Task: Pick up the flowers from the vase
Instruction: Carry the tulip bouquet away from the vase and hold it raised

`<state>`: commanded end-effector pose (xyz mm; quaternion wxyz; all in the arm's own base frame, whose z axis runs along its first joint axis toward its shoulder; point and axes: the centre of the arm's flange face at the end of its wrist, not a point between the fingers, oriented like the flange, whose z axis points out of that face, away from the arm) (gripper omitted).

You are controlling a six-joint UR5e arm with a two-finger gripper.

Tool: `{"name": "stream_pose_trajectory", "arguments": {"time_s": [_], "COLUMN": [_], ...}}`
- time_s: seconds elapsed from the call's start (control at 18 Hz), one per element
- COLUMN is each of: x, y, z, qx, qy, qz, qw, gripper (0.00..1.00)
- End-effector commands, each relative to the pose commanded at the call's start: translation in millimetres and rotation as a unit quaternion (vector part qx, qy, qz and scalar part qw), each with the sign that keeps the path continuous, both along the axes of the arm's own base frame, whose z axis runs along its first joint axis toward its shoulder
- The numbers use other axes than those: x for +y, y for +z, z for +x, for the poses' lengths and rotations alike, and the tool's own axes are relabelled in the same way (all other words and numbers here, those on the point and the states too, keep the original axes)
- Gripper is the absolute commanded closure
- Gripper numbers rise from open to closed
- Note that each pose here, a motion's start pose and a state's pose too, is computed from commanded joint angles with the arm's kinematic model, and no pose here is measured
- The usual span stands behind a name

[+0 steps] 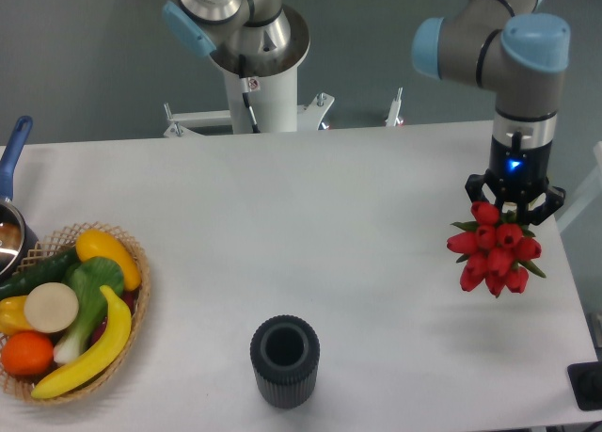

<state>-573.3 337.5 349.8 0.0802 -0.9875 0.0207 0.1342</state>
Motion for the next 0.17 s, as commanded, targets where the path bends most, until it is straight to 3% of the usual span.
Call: {"name": "stream_pose_trajectory", "arguments": {"time_s": [0.17], "x": [1.4], "y": [-1.5], "z": [-5.4], "qx": [-0.034], "qy": [0.003], "qz": [-0.034], "qw": [0.9988], "gripper": [1.0]}}
